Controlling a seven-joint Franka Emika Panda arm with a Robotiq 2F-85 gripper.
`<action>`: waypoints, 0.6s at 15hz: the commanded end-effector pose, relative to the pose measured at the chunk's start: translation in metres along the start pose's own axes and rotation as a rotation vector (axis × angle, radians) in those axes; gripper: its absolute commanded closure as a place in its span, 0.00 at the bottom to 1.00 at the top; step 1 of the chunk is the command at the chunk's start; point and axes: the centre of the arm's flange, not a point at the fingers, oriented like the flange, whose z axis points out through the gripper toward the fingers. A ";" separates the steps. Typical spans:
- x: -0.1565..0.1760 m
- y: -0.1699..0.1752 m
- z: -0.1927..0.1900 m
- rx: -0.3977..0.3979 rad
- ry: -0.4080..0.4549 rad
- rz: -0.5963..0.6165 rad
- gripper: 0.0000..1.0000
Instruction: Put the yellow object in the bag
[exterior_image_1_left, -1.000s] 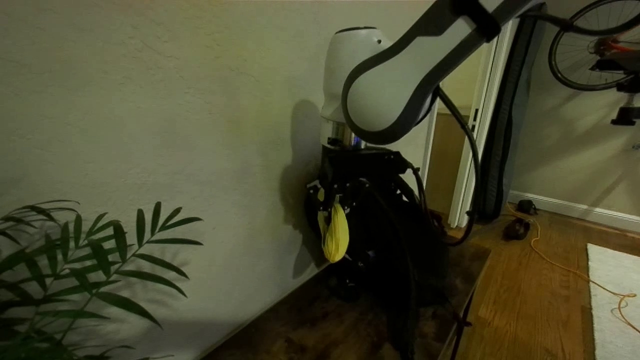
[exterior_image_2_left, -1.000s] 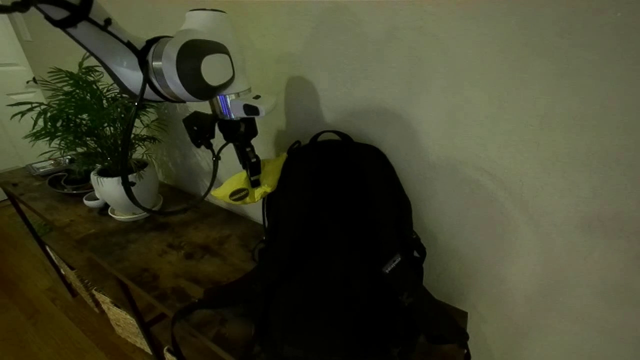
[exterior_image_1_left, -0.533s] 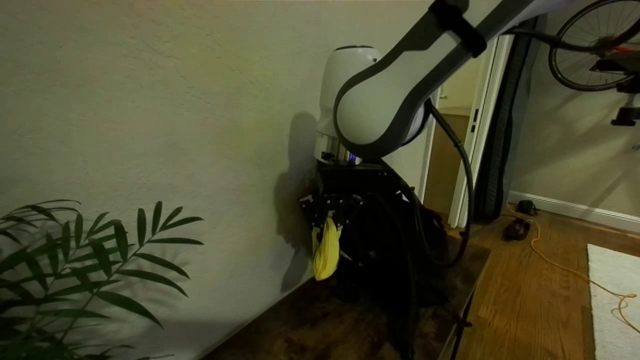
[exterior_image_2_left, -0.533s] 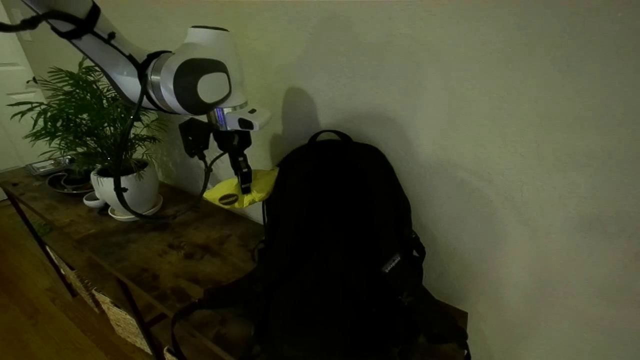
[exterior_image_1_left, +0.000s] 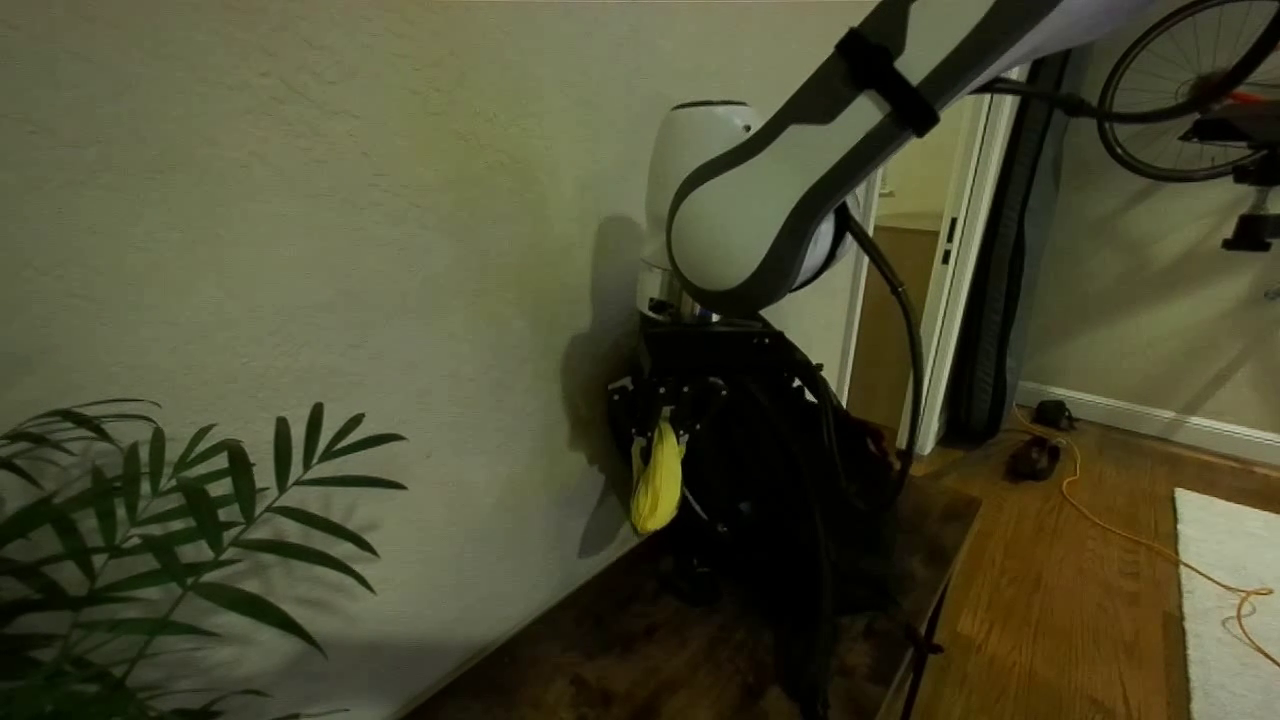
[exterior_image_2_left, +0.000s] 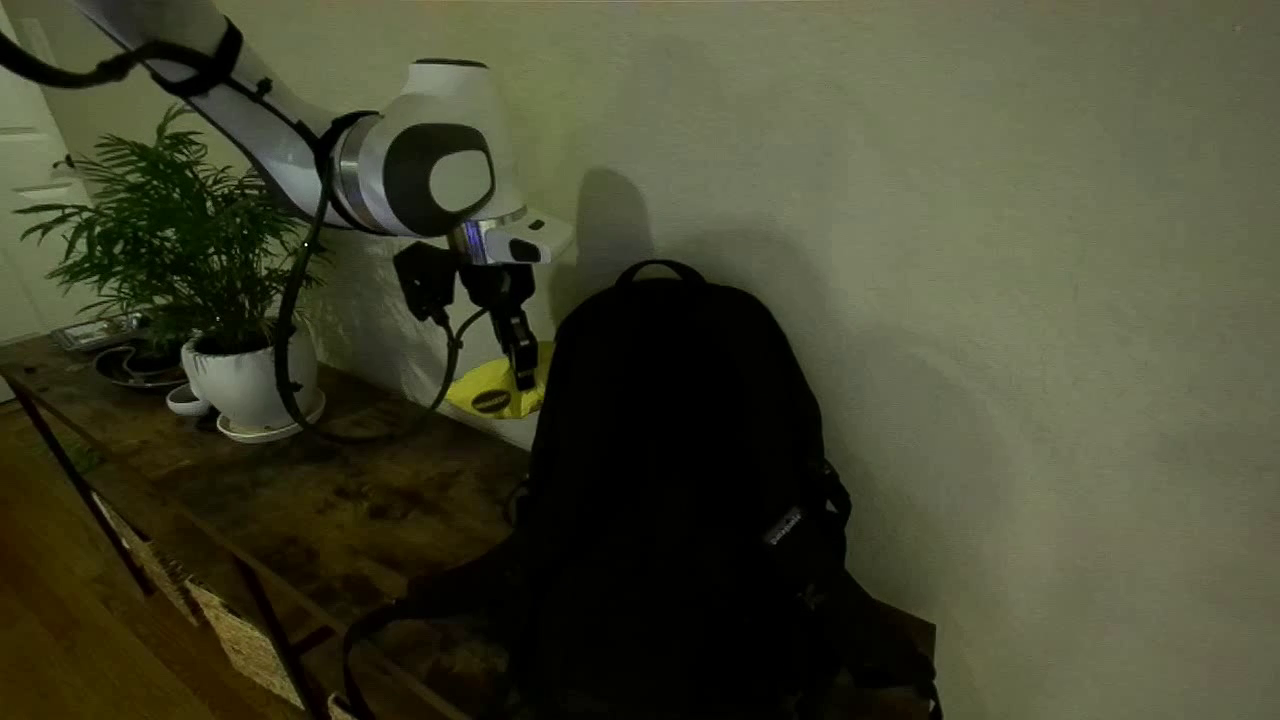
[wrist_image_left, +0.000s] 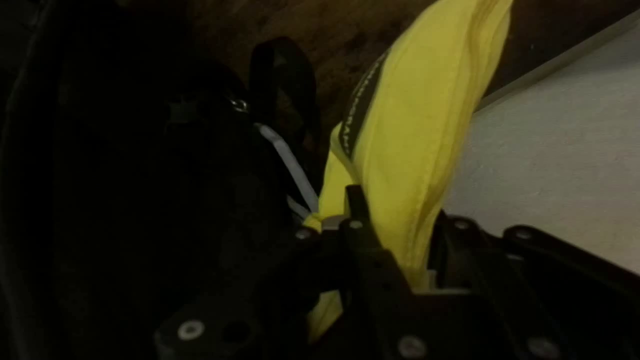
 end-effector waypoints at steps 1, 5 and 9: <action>0.024 0.013 -0.008 -0.006 0.044 0.016 0.94; 0.032 0.020 -0.017 -0.065 0.123 0.001 0.94; 0.031 0.014 -0.023 -0.152 0.200 -0.078 0.94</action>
